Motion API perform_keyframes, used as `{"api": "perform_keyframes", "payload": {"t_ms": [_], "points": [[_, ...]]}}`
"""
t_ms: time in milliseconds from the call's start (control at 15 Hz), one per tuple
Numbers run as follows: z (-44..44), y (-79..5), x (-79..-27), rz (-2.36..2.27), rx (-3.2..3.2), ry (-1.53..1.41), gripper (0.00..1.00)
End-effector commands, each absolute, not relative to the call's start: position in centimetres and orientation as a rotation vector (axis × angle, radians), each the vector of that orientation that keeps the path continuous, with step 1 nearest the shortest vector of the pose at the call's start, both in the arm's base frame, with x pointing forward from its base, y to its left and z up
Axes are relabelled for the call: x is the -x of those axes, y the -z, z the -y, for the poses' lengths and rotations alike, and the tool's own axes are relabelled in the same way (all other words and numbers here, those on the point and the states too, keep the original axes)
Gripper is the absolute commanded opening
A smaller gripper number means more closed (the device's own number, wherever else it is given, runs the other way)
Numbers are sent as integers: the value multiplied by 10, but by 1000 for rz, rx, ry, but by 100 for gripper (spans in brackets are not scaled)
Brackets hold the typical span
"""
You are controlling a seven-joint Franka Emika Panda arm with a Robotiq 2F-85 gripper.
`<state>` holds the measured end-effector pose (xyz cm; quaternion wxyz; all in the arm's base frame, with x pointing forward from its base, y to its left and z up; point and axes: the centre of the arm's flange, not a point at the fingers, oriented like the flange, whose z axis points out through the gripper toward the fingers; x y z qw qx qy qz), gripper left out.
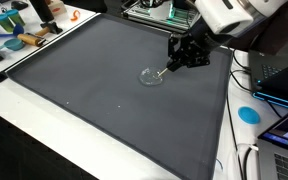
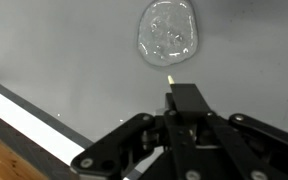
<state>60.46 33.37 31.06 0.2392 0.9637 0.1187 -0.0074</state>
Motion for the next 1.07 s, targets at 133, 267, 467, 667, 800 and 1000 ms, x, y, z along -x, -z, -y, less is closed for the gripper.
{"api": "perform_keyframes", "payload": {"t_ms": [133,267,467,667,800,1000], "points": [[-329,-313,-608,-286,-2638,54,3],[-325,-315,-609,-278,-2650,64,3],[-319,-318,-612,-260,-2669,82,3],[-305,-325,-616,-222,-2717,116,3],[-292,-330,-620,-182,-2767,134,3],[-269,-338,-625,-147,-2856,139,3]]}}
